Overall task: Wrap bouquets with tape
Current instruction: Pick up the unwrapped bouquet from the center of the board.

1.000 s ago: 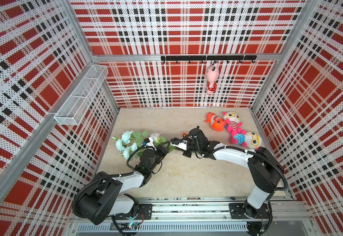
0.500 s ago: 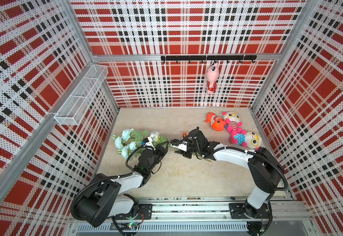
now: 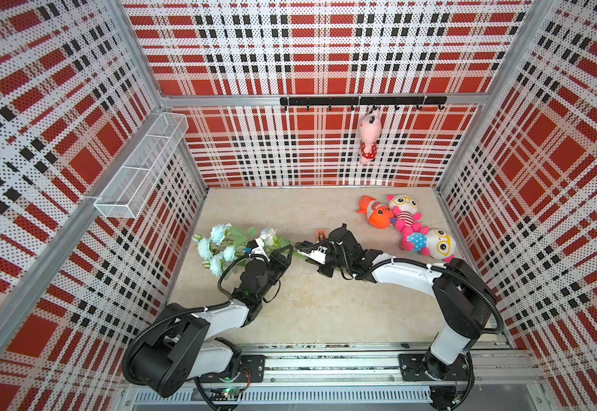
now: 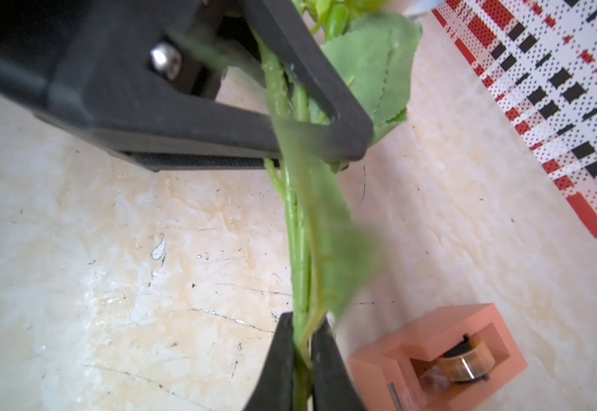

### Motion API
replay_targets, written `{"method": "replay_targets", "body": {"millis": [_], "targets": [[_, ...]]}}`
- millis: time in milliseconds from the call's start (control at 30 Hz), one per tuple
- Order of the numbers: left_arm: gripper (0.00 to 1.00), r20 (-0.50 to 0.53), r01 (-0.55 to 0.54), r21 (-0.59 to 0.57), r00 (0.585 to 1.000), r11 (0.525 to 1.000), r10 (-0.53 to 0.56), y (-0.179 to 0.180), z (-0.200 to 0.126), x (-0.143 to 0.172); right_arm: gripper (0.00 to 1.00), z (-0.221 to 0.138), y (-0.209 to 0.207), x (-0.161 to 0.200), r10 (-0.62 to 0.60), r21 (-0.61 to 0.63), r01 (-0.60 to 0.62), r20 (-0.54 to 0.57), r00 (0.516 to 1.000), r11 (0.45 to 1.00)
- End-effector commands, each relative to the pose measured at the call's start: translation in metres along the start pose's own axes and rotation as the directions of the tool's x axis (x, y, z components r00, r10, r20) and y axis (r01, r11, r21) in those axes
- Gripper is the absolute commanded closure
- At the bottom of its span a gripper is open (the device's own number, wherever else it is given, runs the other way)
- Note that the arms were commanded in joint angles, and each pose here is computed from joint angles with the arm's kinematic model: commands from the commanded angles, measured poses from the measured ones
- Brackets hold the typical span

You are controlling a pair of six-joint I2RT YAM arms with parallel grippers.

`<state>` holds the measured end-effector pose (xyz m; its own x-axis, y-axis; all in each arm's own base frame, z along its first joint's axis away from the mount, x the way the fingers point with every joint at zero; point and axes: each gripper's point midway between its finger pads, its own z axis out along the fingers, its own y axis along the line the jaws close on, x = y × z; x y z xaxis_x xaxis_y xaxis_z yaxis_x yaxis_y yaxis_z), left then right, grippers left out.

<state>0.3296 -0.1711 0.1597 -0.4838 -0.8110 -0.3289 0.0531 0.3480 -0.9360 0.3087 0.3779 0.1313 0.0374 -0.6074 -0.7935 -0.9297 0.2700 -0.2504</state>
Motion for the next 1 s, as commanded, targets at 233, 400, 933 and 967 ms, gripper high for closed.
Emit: {"method": "replay_targets", "body": {"millis": [233, 400, 933, 967], "targets": [[0.49, 0.036, -0.035, 0.037, 0.999, 0.999, 0.033, -0.015, -0.004, -0.008, 1.0, 0.0, -0.008, -0.014, -0.011, 0.03, 0.009, 0.056, 0.998, 1.0], [0.35, 0.054, -0.032, 0.031, 0.998, 0.999, 0.03, -0.014, -0.008, -0.012, 1.0, -0.006, -0.009, -0.028, -0.018, 0.032, 0.015, 0.111, 0.994, 0.999], [0.41, 0.041, -0.036, 0.029, 0.999, 0.999, 0.034, -0.012, -0.006, -0.013, 1.0, -0.017, 0.018, -0.03, -0.137, -0.037, 0.146, 0.187, 0.973, 0.989], [0.4, 0.038, -0.036, 0.028, 0.999, 0.999, 0.035, -0.011, -0.006, -0.012, 1.0, -0.018, 0.019, -0.032, -0.148, -0.036, 0.157, 0.194, 0.97, 0.987]]}}
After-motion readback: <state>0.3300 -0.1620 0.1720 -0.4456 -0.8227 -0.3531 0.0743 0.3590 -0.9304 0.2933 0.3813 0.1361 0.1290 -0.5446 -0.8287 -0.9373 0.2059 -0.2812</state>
